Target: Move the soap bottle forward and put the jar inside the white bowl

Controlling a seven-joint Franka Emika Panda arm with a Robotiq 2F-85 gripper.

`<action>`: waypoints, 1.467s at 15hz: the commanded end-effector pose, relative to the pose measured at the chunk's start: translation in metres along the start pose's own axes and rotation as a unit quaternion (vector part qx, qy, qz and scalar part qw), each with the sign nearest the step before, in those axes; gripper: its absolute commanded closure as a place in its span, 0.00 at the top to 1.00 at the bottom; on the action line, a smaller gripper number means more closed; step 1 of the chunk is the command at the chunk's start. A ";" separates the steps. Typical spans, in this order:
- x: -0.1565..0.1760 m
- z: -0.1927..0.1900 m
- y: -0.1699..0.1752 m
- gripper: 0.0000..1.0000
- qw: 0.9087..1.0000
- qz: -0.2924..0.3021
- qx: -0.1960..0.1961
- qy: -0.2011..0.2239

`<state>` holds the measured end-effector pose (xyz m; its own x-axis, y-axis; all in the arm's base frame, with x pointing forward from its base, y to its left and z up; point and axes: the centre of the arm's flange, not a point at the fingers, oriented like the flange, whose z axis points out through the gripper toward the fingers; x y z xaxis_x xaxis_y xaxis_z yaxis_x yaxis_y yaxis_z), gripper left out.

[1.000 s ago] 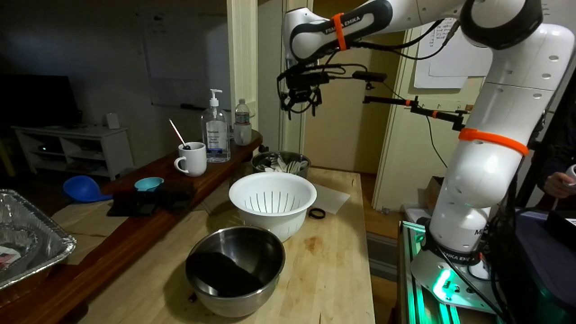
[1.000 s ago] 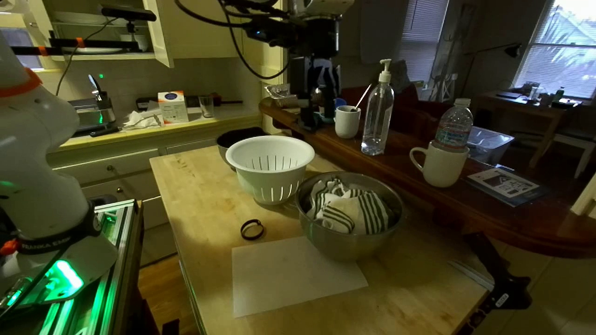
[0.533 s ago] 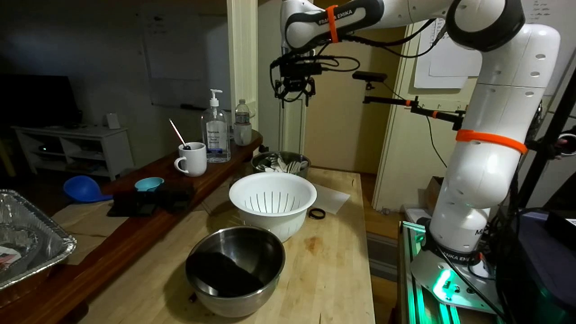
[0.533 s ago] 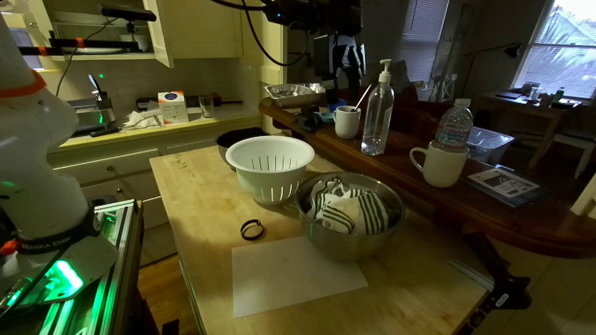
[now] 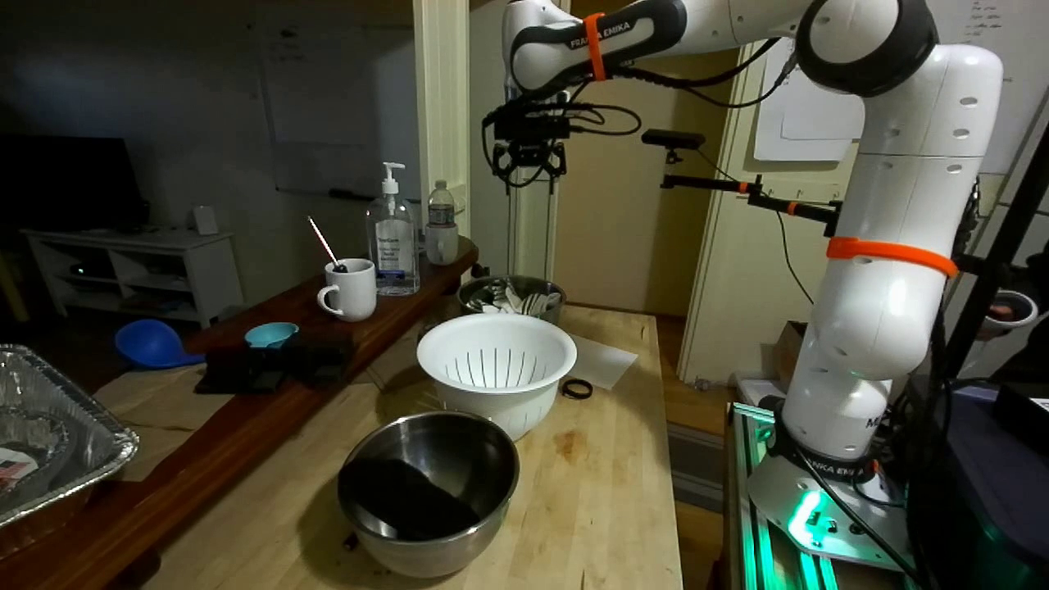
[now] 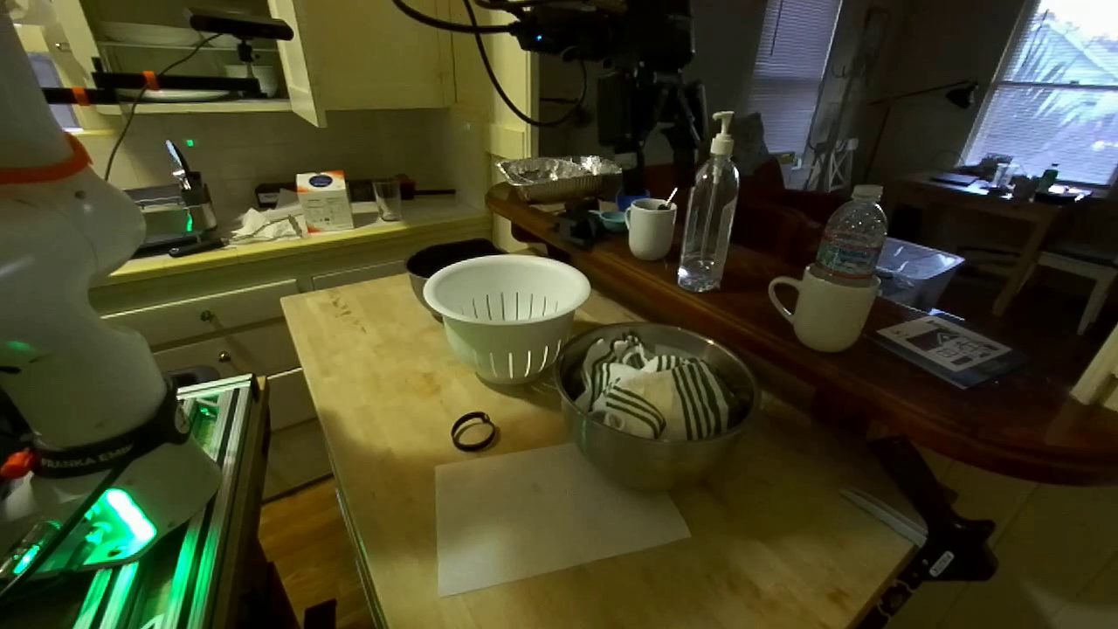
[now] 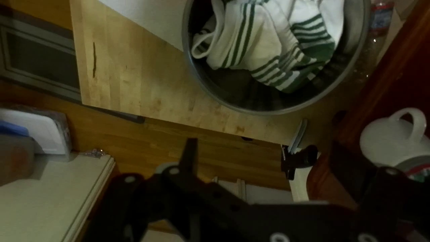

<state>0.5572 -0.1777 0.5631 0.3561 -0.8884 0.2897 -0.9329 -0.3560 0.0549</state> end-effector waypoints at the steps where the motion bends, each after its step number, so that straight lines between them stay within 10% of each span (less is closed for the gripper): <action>1: 0.033 0.006 -0.065 1.00 0.995 0.090 0.029 0.020; 8: 0.053 0.005 -0.150 1.00 0.987 0.072 0.120 0.085; 22: 0.014 0.046 -0.196 1.00 0.986 0.053 0.145 0.060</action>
<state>0.7226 -0.1426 0.5335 0.2576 -0.8787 0.4020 -0.9056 -0.3646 -0.2166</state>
